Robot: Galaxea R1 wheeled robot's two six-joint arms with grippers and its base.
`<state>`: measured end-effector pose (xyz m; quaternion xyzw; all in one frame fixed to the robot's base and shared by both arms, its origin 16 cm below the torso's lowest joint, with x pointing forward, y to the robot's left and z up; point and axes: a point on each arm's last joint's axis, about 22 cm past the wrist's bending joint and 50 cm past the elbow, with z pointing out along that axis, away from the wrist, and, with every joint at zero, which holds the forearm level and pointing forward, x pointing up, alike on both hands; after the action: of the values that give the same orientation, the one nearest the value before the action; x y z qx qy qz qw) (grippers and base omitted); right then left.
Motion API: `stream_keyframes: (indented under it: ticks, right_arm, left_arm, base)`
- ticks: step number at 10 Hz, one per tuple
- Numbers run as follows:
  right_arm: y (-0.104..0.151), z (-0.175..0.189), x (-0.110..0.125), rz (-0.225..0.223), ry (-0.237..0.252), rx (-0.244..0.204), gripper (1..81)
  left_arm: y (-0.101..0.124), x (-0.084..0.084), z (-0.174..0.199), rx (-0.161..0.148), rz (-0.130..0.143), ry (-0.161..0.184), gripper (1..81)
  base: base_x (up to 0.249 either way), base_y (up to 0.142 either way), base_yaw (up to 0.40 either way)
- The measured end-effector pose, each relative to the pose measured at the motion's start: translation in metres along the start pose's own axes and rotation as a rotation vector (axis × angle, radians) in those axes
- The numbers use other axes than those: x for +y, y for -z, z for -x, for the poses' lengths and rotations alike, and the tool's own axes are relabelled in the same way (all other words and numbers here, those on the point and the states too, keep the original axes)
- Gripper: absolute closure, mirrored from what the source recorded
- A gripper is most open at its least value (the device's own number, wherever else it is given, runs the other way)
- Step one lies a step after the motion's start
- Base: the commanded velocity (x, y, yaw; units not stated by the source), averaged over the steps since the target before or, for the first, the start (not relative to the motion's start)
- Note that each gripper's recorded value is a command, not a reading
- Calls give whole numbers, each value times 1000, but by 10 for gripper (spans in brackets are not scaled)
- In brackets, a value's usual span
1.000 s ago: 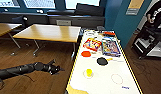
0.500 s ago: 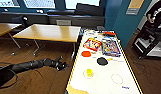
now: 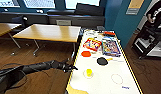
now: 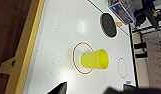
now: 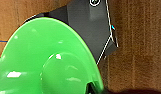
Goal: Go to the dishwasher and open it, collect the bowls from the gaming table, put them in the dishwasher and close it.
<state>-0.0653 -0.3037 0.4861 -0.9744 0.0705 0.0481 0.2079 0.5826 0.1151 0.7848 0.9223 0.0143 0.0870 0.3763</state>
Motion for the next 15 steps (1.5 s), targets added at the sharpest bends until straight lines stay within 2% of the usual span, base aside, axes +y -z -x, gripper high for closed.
stream_keyframes:
  ticks: [1,2,3,6,8,10,11,13,15]
  right_arm:
    - [0,2,0,0,0,-5,811]
    - [0,2,0,0,0,-5,811]
    - [0,1,-1,-1,1,-6,811]
    - [-1,-3,-3,-5,5,-13,811]
    - [-2,-5,-4,-6,7,-12,811]
    - [-2,-5,-4,-6,8,-18,811]
    - [-2,-7,-4,-7,10,-15,811]
    - [-5,-8,-10,-14,10,-16,811]
    - [-7,-7,-13,-19,9,-19,811]
  left_arm:
    - [-11,10,3,10,30,-11,10]
    - [-20,22,2,15,48,-23,10]
    - [-29,28,-1,19,54,-24,10]
    - [-48,27,-15,37,32,0,10]
    - [-58,38,-19,8,9,20,10]
    - [-59,51,-34,2,-14,3,10]
    - [-63,49,-36,-4,-32,7,10]
    - [-78,50,-33,-34,-68,10,10]
    - [-95,56,-28,-66,-106,-6,10]
  base:
    - [0,0,0]
    - [0,0,0]
    - [0,0,0]
    - [0,0,0]
    - [0,0,0]
    - [0,0,0]
    - [0,0,0]
    - [0,0,0]
    - [0,0,0]
